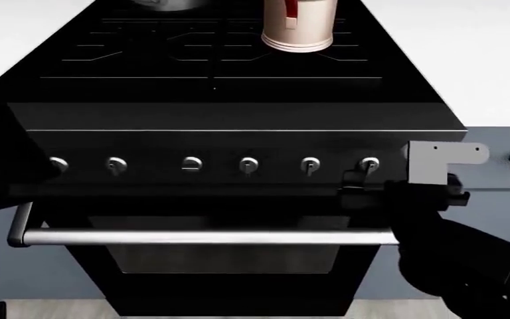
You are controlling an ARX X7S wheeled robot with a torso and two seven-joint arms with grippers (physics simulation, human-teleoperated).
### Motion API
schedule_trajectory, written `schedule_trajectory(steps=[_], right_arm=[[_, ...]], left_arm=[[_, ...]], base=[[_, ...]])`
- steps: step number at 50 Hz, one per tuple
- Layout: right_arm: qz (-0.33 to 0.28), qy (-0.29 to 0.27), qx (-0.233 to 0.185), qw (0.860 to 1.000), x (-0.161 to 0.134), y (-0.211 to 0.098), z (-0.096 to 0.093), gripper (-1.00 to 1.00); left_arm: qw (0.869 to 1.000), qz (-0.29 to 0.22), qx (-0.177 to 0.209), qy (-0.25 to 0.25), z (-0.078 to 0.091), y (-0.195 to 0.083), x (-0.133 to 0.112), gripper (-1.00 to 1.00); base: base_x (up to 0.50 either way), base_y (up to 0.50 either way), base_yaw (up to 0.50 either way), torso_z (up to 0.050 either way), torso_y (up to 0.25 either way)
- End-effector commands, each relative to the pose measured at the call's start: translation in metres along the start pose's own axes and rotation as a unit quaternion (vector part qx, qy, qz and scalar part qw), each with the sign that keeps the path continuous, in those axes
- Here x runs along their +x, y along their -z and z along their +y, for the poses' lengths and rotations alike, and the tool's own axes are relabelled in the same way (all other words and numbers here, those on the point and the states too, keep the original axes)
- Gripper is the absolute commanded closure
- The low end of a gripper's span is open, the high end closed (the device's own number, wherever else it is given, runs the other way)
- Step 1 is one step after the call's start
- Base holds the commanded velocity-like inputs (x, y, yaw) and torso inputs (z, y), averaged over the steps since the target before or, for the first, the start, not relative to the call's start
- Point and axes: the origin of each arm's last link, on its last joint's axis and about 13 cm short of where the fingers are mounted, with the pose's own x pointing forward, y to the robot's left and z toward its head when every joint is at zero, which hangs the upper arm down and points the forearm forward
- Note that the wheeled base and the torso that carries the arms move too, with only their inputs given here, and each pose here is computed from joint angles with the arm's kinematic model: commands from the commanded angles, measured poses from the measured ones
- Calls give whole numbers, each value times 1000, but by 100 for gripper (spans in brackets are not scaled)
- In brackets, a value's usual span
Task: Pick the kettle from the counter and place it on a stove burner. Then turn the burner on.
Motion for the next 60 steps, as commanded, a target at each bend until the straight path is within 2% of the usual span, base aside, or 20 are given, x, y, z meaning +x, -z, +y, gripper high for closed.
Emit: schedule_trajectory(steps=[1, 53, 54, 60], right_arm=[[17, -4, -6, 1000, 10, 5, 3, -100], [57, 4, 6, 998, 49, 18, 4, -100], [58, 5, 6, 998, 50, 18, 3, 100], [58, 7, 7, 998, 49, 17, 3, 100]], left_arm=[[1000, 0, 1, 0, 0, 0, 0, -100], [1000, 6, 1, -1, 0, 4, 1, -100], [1000, 6, 1, -1, 0, 4, 1, -100], [1000, 7, 1, 0, 0, 4, 1, -100]], base=[[0, 0, 0, 0, 0], [5, 1, 3, 0, -2], [16, 3, 11, 0, -10], [13, 2, 9, 0, -7]])
